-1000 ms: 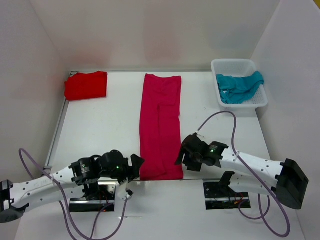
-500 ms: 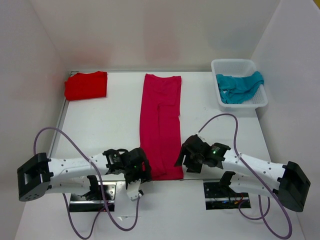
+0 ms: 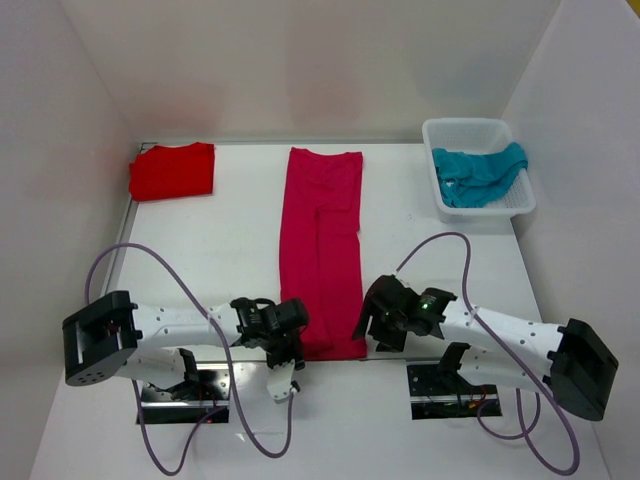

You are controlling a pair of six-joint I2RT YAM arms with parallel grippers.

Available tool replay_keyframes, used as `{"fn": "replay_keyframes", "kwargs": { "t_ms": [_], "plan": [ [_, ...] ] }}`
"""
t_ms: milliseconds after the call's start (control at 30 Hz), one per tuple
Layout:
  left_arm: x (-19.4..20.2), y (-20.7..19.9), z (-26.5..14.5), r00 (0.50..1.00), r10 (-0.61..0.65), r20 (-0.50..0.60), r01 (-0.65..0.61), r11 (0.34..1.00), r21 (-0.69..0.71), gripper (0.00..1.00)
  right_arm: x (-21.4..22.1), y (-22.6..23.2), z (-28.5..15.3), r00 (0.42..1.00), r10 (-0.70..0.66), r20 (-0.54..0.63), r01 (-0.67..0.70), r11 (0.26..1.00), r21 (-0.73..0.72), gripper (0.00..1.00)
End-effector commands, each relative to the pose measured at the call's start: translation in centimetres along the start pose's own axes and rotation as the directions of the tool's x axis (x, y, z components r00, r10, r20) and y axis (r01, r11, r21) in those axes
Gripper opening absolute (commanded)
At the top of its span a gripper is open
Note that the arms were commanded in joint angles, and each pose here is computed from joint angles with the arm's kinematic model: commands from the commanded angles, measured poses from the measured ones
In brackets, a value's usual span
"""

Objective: Fold and stack the t-shirts
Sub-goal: Grab the bottom of the folded rectangular tshirt with both arms

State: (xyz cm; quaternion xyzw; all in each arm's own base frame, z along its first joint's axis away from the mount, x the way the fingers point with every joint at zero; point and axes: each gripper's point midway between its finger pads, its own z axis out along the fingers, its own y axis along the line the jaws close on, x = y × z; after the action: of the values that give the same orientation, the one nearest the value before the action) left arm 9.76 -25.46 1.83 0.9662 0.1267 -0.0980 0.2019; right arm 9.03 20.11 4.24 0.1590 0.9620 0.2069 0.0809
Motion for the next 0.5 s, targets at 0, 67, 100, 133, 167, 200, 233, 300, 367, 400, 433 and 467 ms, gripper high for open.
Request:
{"fn": "replay_keyframes", "kwargs": {
  "t_ms": [0,67,100,133,167,200,233,300,367,400,433,467],
  "plan": [
    [-0.9,-4.0,1.2,0.997,-0.064,0.052,0.058,0.992,0.114,0.35,0.1,0.1,0.6,1.000,-0.002,-0.017,0.002,1.000,0.011,0.74],
    [-0.9,-3.9,1.1,0.995,-0.081,0.049,0.075,0.992,0.106,0.16,0.1,0.0,0.8,1.000,-0.012,-0.022,0.013,1.000,0.026,0.74],
    [-1.2,-3.9,0.9,0.995,-0.082,0.060,0.075,0.992,0.106,0.14,0.1,0.0,0.8,1.000,-0.021,-0.022,0.022,0.999,0.026,0.74],
    [-1.3,-4.4,0.6,0.994,-0.097,0.059,0.090,0.989,0.119,0.14,0.0,0.2,0.8,1.000,-0.021,-0.022,0.022,0.999,0.026,0.74],
    [-1.5,-4.2,0.5,0.993,-0.095,0.069,0.087,0.990,0.109,0.14,0.0,0.1,0.9,0.999,-0.020,-0.026,0.021,0.999,0.036,0.74],
    [-2.0,-4.7,0.4,0.992,-0.095,0.083,0.084,0.988,0.128,0.14,-0.1,0.4,0.8,0.999,-0.032,-0.023,0.032,0.999,0.027,0.74],
    [-2.1,-4.4,0.0,0.991,-0.101,0.082,0.091,0.989,0.119,0.14,0.0,0.2,1.0,0.999,-0.031,-0.027,0.032,0.999,0.038,0.74],
    [-2.2,-4.5,-0.3,0.990,-0.117,0.080,0.106,0.987,0.124,0.15,0.0,0.2,1.2,0.999,-0.042,-0.033,0.044,0.998,0.052,0.74],
    [-2.5,-4.7,-0.5,0.986,-0.141,0.086,0.130,0.983,0.129,0.18,0.1,0.0,1.4,0.997,-0.062,-0.051,0.066,0.996,0.068,0.74],
    [-2.5,-4.7,-0.5,0.986,-0.142,0.086,0.130,0.983,0.129,0.20,0.3,-0.1,1.5,0.996,-0.061,-0.063,0.066,0.995,0.073,0.74],
    [-2.5,-4.7,-0.5,0.986,-0.142,0.086,0.130,0.983,0.129,0.28,0.3,0.1,1.5,0.995,-0.071,-0.064,0.076,0.994,0.072,0.74],
    [-2.5,-4.7,-0.5,0.986,-0.142,0.086,0.130,0.983,0.129,0.35,0.5,-0.2,1.8,0.993,-0.081,-0.082,0.088,0.992,0.085,0.74]
  ]
}}
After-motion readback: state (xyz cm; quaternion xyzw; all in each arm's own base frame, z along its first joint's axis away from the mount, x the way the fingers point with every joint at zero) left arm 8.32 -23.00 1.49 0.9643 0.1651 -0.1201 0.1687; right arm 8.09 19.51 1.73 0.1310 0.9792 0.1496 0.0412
